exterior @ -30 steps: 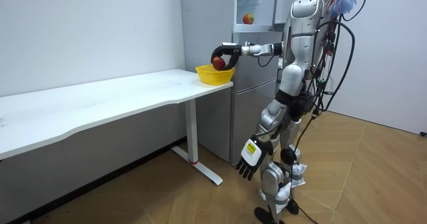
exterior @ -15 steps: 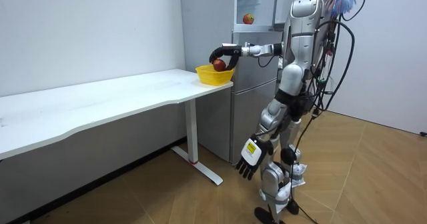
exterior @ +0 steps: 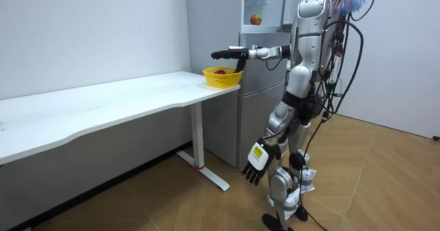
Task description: Retrieve from the upper fridge
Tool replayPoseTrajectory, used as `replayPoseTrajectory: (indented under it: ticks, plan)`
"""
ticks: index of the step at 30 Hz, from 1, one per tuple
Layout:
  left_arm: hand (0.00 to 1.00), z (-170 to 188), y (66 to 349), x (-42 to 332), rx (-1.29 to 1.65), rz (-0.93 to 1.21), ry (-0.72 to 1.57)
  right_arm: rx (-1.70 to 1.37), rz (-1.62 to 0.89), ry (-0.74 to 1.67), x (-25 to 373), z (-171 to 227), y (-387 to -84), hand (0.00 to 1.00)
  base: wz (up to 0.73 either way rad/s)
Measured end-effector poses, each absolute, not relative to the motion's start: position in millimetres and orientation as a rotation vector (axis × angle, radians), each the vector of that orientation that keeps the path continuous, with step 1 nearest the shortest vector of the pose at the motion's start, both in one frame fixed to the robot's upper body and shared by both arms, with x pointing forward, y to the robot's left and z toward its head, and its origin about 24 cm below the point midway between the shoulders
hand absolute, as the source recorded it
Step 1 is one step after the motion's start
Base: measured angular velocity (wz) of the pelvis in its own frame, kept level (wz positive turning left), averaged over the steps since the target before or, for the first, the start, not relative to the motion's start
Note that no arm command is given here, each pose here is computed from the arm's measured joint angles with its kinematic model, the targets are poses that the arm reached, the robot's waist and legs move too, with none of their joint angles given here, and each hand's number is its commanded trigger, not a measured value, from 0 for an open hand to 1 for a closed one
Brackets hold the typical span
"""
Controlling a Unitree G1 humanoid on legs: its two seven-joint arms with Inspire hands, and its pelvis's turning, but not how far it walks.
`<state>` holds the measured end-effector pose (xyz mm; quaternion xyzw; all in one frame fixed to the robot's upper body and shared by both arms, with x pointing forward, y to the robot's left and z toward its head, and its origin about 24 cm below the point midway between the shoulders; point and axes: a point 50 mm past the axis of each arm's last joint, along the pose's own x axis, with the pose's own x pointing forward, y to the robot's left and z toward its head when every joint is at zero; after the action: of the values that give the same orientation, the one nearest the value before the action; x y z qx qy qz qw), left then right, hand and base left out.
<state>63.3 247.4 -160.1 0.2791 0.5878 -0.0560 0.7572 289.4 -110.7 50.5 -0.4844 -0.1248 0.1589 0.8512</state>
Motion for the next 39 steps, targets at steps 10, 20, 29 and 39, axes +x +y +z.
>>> replayPoseTrajectory:
  ticks: [10, 20, 29, 39]
  plan:
    - [0.00, -159.4, 247.5, 65.2, 0.638, -0.136, 1.276, -0.980, 0.303, -0.261, 291.7, 54.5, -113.3, 0.00, 0.00]
    - [0.00, -159.2, 245.8, 63.9, 0.638, -0.130, 1.272, -0.798, 0.221, -0.320, 294.8, 80.2, -115.3, 0.00, -0.03]
    - [0.00, -162.6, 239.8, 50.1, 0.625, -0.130, 1.300, -0.586, 0.139, -0.517, 278.4, 122.4, -109.8, 0.00, -0.07]
    - [0.00, -167.7, 236.0, 33.8, 0.618, -0.128, 1.367, -0.488, 0.058, -0.642, 252.5, 145.2, -117.9, 0.00, -0.09]
